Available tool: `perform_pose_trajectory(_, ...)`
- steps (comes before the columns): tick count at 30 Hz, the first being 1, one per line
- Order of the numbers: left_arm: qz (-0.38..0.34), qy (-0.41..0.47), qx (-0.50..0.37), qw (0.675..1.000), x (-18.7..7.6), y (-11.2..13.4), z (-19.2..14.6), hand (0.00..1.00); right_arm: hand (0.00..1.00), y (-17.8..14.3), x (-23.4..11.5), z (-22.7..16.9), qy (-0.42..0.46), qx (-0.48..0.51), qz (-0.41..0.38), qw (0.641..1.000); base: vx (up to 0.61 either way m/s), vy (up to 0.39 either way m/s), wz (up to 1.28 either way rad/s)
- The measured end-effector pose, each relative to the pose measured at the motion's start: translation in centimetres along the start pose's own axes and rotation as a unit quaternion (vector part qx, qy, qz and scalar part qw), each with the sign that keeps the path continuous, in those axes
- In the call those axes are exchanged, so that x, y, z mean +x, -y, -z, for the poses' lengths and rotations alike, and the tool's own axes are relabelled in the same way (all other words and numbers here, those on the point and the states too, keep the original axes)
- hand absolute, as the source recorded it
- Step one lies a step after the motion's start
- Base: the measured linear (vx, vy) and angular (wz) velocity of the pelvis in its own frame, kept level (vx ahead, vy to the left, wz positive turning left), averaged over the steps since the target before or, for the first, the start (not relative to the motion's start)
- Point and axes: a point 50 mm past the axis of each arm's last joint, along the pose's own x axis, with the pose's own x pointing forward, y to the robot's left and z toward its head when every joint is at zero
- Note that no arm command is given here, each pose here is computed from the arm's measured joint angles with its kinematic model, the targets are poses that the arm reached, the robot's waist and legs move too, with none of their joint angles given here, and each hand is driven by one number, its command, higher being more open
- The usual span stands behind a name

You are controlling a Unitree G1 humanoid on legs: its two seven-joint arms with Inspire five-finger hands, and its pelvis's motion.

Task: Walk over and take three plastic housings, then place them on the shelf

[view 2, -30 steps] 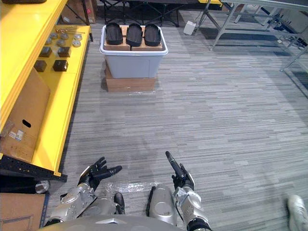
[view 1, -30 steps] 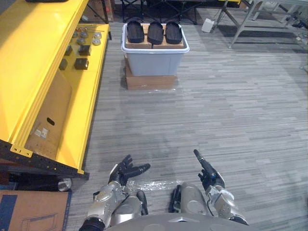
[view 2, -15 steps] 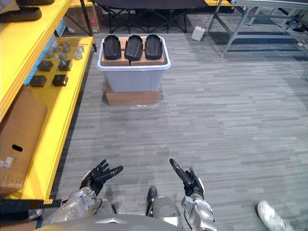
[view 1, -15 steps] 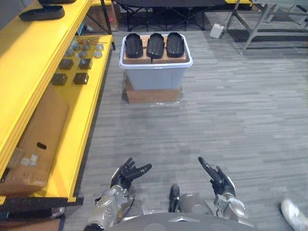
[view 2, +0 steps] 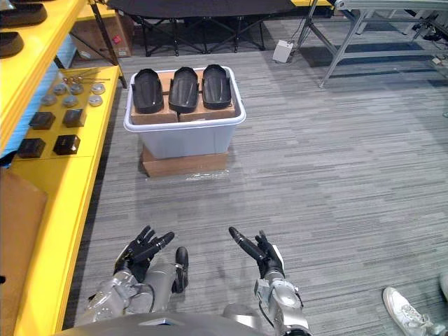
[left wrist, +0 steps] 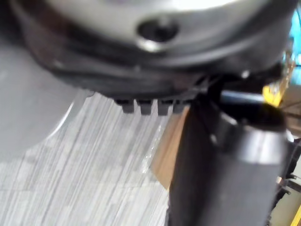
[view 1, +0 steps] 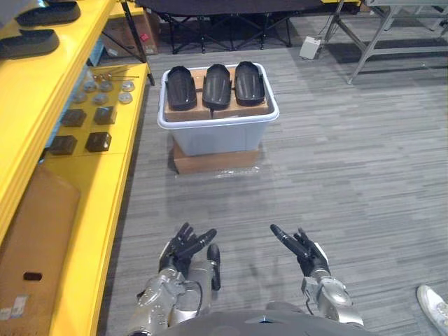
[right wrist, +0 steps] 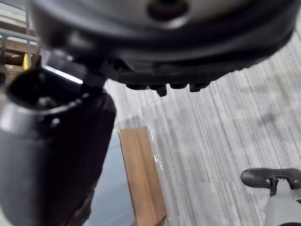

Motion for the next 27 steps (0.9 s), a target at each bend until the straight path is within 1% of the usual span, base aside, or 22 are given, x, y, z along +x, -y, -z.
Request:
perform_pose_trajectory(1, -0.009, -0.001, 0.004, 1.0, 0.0, -0.6, -0.2, 1.0, 1.0, -0.6, 0.6, -0.4, -0.001, 0.003, -0.01, 1.0, 0.43, 0.092, -0.15)
perform_pose_trajectory(2, -0.011, -0.001, 0.01, 1.0, -0.1, -0.7, -0.3, 1.0, 1.0, -0.9, 0.7, -0.3, -0.006, 0.001, -0.015, 1.0, 0.5, 0.152, -0.04)
perform_pose_trajectory(5, -0.014, -0.004, 0.012, 1.0, -0.2, -0.7, -0.1, 1.0, 1.0, -1.7, 0.6, 0.3, -0.015, -0.005, -0.029, 0.999, 0.47, 0.102, 0.03)
perform_pose_trajectory(6, -0.009, 0.003, 0.014, 1.0, 0.0, -0.4, -0.5, 1.0, 1.0, -2.0, 0.6, 0.3, -0.015, -0.007, -0.036, 0.999, 0.39, 0.047, 0.12)
perform_pose_trajectory(10, 0.013, 0.03, 0.012, 0.999, 1.1, 0.9, -2.4, 1.0, 1.0, -1.5, 0.6, 0.0, -0.006, 0.002, -0.026, 1.0, 0.32, -0.04, 0.5)
perform_pose_trajectory(13, 0.016, 0.036, -0.001, 0.999, 1.3, 1.0, -2.7, 1.0, 1.0, -1.0, -0.3, 1.4, -0.024, 0.01, -0.023, 0.999, 0.24, -0.23, 0.84)
perform_pose_trajectory(15, -0.009, 0.023, -0.029, 0.999, 0.4, -0.1, -1.6, 1.0, 1.0, -0.9, -0.8, 2.3, -0.038, 0.014, -0.023, 0.999, 0.39, -0.445, 0.49)
perform_pose_trajectory(17, -0.02, 0.012, -0.053, 0.998, 0.0, -0.3, -0.6, 1.0, 1.0, -0.6, -0.8, 2.3, -0.038, 0.01, -0.015, 0.999, 0.33, -0.349, 0.31)
perform_pose_trajectory(18, -0.035, -0.003, -0.08, 0.996, -0.9, -0.8, 0.9, 1.0, 1.0, -0.1, -1.0, 2.2, -0.036, 0.005, -0.008, 0.999, 0.33, -0.259, 0.4)
perform_pose_trajectory(19, -0.036, -0.011, -0.088, 0.995, -0.8, -0.6, 1.4, 1.0, 1.0, 0.3, -0.9, 2.0, -0.032, 0.004, 0.0, 0.999, 0.46, -0.359, 0.55)
perform_pose_trajectory(20, -0.032, -0.029, -0.1, 0.994, -1.0, 0.0, 2.6, 1.0, 1.0, 1.2, -0.9, 1.7, -0.031, 0.003, 0.017, 0.999, 0.36, -0.279, 0.5)
perform_pose_trajectory(22, -0.014, -0.008, -0.096, 0.995, -0.5, 0.3, 1.5, 1.0, 1.0, 1.8, -1.0, 1.3, -0.021, 0.011, 0.029, 0.999, 0.38, -0.264, 0.3)
perform_pose_trajectory(24, 0.0, -0.008, -0.094, 0.996, -0.3, 0.8, 1.5, 1.0, 1.0, 2.4, -1.0, 0.9, -0.012, 0.018, 0.042, 0.999, 0.35, -0.166, 0.23)
perform_pose_trajectory(27, 0.039, -0.003, -0.087, 0.995, 0.5, 2.4, 0.8, 1.0, 1.0, 3.5, -0.8, -1.3, 0.036, 0.027, 0.072, 0.996, 0.28, -0.046, 0.13)
